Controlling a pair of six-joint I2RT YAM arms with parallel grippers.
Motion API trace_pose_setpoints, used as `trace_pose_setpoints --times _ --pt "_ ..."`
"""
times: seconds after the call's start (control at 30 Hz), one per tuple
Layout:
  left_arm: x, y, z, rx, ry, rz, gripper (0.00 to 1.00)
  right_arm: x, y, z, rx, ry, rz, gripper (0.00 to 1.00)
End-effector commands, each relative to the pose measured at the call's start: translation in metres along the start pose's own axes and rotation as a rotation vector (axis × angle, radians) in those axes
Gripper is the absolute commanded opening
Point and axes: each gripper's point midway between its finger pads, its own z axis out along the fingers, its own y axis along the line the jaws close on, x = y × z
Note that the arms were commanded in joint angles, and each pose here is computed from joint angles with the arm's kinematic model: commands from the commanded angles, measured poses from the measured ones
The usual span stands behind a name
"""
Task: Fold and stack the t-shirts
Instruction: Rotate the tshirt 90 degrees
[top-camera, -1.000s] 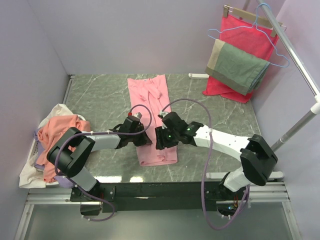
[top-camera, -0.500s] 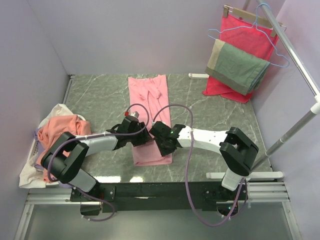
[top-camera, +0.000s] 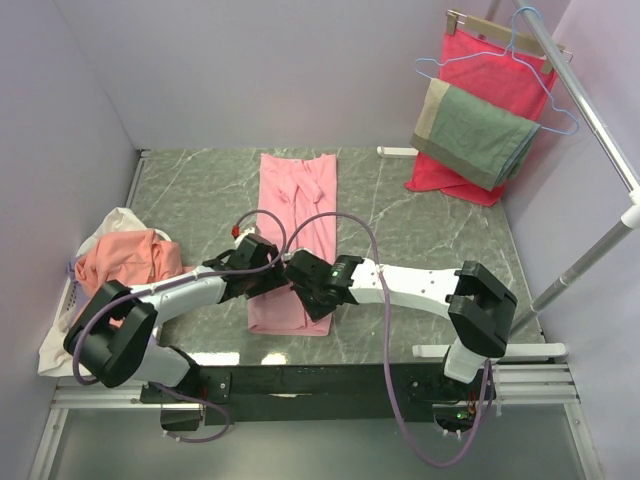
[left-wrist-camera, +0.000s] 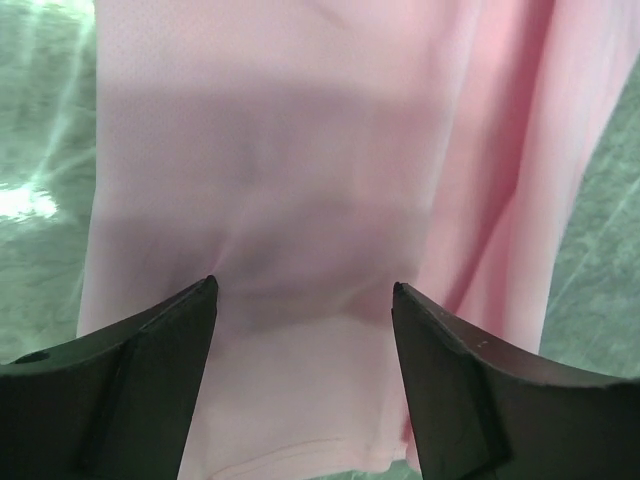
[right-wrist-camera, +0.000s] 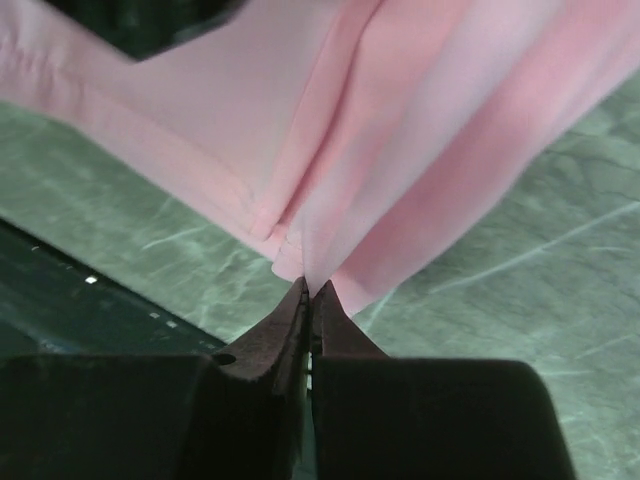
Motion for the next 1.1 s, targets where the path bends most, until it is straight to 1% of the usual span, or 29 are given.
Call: trace_pose_setpoints --times 0.0,0.07,0.13,0.17,0.2,0.23,0.27,0.3,0.33,0.37,0.4,0.43,0.47,0.5,0.53,0.67,0.7,0.77,0.93,1.07 --pt "-0.012 0.013 -0.006 -0.098 -0.052 -0.032 0.77 -0.015 0.029 -0.018 -0.123 -0.044 -0.037 0.06" --pt "-0.017 0.019 -0.009 -0.131 -0.079 -0.054 0.78 -0.014 0.040 -0.014 -0.171 -0.030 -0.044 0.08" --pt "-0.026 0.024 -0.016 -0.160 -0.135 -0.093 0.80 -0.016 0.055 -0.011 -0.240 -0.022 -0.050 0.11" --pt "-0.029 0.029 -0.018 -0.178 -0.155 -0.109 0.81 -0.017 0.060 -0.010 -0.263 -0.022 -0.048 0.16" --pt "-0.033 0.029 -0.026 -0.180 -0.179 -0.123 0.82 -0.021 0.068 -0.009 -0.302 -0.032 -0.049 0.26" --pt "-0.039 0.032 -0.030 -0.189 -0.213 -0.139 0.83 -0.018 0.078 -0.008 -0.356 -0.010 -0.054 0.28" --pt "-0.042 0.034 -0.033 -0.191 -0.231 -0.150 0.84 -0.018 0.084 -0.009 -0.391 -0.011 -0.055 0.32" --pt "-0.047 0.032 -0.041 -0.174 -0.255 -0.160 0.86 -0.021 0.091 -0.008 -0.427 -0.019 -0.055 0.49" --pt "-0.050 0.032 -0.044 -0.173 -0.273 -0.171 0.87 -0.018 0.096 -0.009 -0.468 0.001 -0.048 0.60" --pt "-0.054 0.034 -0.047 -0.176 -0.292 -0.173 0.91 -0.019 0.098 -0.010 -0.487 -0.003 -0.044 0.69" --pt "-0.056 0.034 -0.053 -0.169 -0.307 -0.171 0.92 -0.020 0.100 -0.010 -0.512 -0.006 -0.043 0.71" --pt "-0.058 0.036 -0.055 -0.176 -0.315 -0.172 0.92 -0.020 0.104 -0.016 -0.550 -0.006 -0.045 0.71" --pt "-0.061 0.038 -0.058 -0.186 -0.331 -0.169 0.95 -0.021 0.099 -0.016 -0.537 -0.013 -0.033 0.71" --pt "-0.062 0.038 -0.061 -0.186 -0.338 -0.167 0.96 -0.022 0.093 -0.016 -0.516 -0.020 -0.013 0.71" --pt "-0.062 0.042 -0.061 -0.200 -0.335 -0.158 0.96 -0.026 0.089 -0.025 -0.513 -0.052 -0.003 0.72" --pt "-0.059 0.036 -0.060 -0.167 -0.311 -0.118 0.93 -0.033 0.039 -0.026 -0.310 -0.137 0.098 0.74" --pt "-0.054 0.031 -0.058 -0.136 -0.285 -0.112 0.92 -0.032 0.028 -0.023 -0.290 -0.134 0.134 0.71" --pt "-0.050 0.027 -0.053 -0.099 -0.269 -0.101 0.89 -0.032 0.025 -0.022 -0.310 -0.149 0.157 0.68" --pt "-0.030 0.019 -0.044 -0.015 -0.193 -0.086 0.87 -0.025 0.015 0.000 -0.303 -0.116 0.179 0.63" --pt "-0.023 0.008 -0.038 0.060 -0.164 -0.084 0.84 -0.032 0.006 0.013 -0.313 -0.145 0.217 0.59"
